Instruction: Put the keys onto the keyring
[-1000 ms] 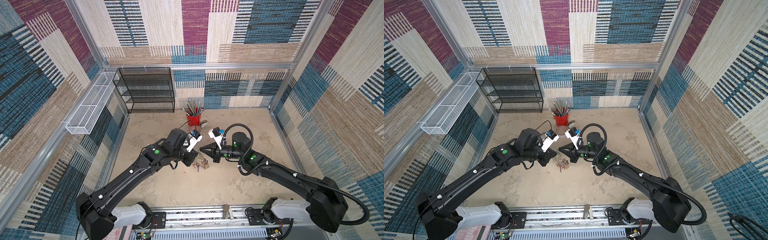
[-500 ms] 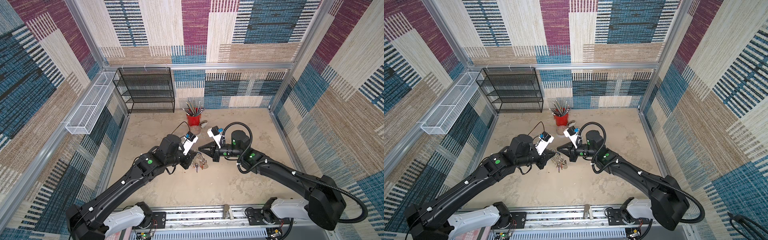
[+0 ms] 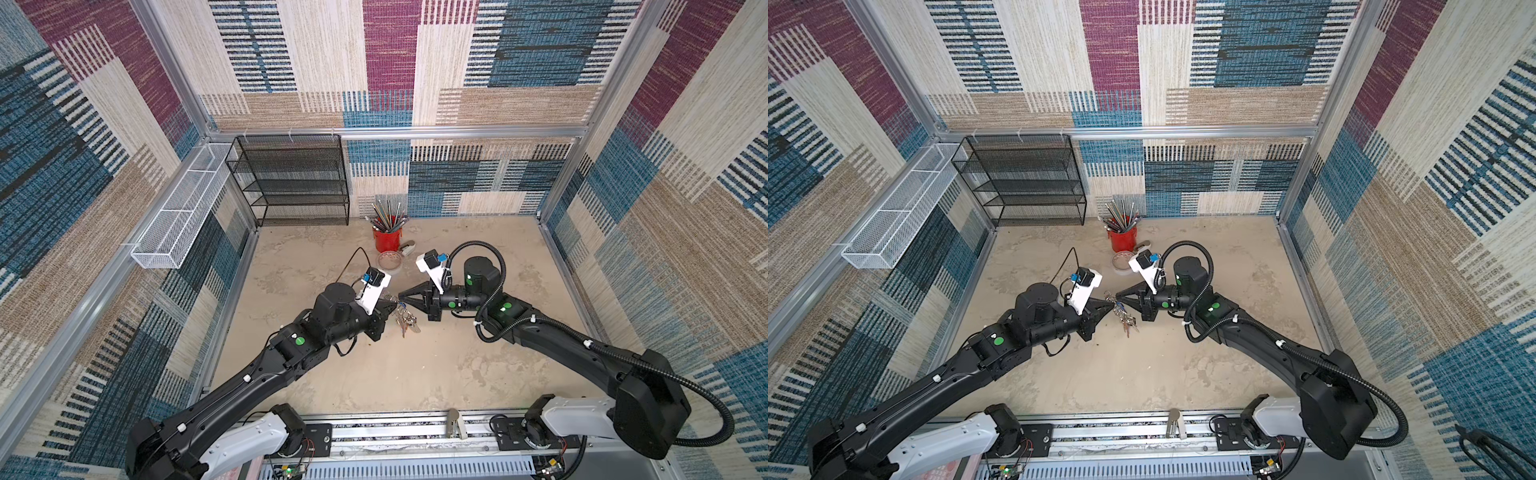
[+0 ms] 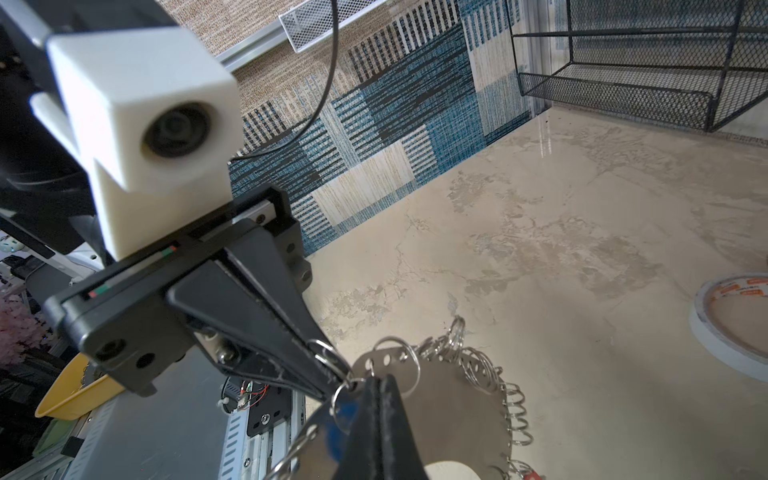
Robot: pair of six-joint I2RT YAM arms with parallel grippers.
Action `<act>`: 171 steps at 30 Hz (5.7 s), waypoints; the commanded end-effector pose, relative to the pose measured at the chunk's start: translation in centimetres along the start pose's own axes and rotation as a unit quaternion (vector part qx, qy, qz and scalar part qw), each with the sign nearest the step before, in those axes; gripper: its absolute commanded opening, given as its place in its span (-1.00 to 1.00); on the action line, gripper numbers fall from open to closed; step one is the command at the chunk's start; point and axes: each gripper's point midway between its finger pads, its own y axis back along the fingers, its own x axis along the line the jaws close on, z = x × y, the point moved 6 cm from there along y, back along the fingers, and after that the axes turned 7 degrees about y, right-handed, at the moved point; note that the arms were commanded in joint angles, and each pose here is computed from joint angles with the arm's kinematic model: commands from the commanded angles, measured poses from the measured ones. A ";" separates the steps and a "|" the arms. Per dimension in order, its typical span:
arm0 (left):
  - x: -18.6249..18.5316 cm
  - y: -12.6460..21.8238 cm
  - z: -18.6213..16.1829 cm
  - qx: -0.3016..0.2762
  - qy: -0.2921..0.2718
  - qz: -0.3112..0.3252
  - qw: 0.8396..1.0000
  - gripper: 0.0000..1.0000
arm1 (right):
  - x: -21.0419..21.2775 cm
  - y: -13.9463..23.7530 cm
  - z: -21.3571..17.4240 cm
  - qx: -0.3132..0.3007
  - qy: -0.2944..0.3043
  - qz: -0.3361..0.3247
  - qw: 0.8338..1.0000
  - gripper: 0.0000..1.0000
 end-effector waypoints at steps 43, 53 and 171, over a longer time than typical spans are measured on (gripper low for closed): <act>-4.4 -1.6 2.3 -0.102 -0.027 -0.214 0.971 -1.00 | 2.0 5.5 2.7 -0.073 0.042 0.057 0.995 0.03; -4.8 -1.5 2.7 -0.097 -0.034 -0.221 0.970 -1.00 | 1.9 5.4 1.6 -0.059 0.037 0.063 0.996 -0.34; -0.8 -3.0 3.4 0.165 -0.170 -0.257 0.937 -0.41 | 1.2 4.3 -0.5 -0.047 0.024 0.041 0.998 -1.00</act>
